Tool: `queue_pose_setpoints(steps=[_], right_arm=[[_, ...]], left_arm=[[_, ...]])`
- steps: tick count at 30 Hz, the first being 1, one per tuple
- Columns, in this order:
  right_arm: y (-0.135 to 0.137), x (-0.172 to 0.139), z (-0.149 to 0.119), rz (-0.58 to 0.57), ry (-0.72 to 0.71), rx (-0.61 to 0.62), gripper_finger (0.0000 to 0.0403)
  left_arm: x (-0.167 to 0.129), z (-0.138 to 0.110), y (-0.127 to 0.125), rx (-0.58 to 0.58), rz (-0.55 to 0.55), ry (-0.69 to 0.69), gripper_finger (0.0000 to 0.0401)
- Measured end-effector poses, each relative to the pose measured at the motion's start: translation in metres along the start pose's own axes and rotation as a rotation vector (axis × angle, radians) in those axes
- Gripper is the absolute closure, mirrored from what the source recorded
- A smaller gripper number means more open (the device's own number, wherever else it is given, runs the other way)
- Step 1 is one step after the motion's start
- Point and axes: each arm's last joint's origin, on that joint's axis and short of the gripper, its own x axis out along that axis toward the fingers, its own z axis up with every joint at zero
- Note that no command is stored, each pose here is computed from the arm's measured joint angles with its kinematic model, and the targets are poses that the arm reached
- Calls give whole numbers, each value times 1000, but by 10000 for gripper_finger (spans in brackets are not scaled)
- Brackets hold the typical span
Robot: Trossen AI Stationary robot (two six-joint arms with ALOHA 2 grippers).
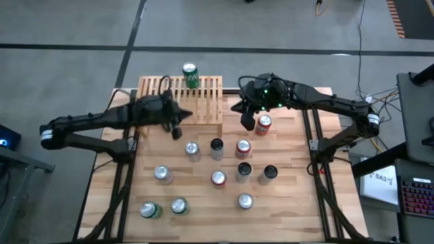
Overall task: Place canned beverage on shelf
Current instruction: Put the bottom left white/blue soda can on the shelf
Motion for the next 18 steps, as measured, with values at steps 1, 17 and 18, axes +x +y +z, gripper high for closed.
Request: queue_pose_setpoints(steps=[1, 17, 18], right_arm=[[4, 1, -2, 9, 19, 11, 394], [92, 1, -40, 212, 280, -21, 394], [98, 0, -42, 225, 290, -35, 394]], left_arm=[[-3, 3, -8, 3, -33, -24, 401], [-13, 9, -110, 120, -172, -146, 401], [-13, 8, -114, 125, -178, -142, 401]])
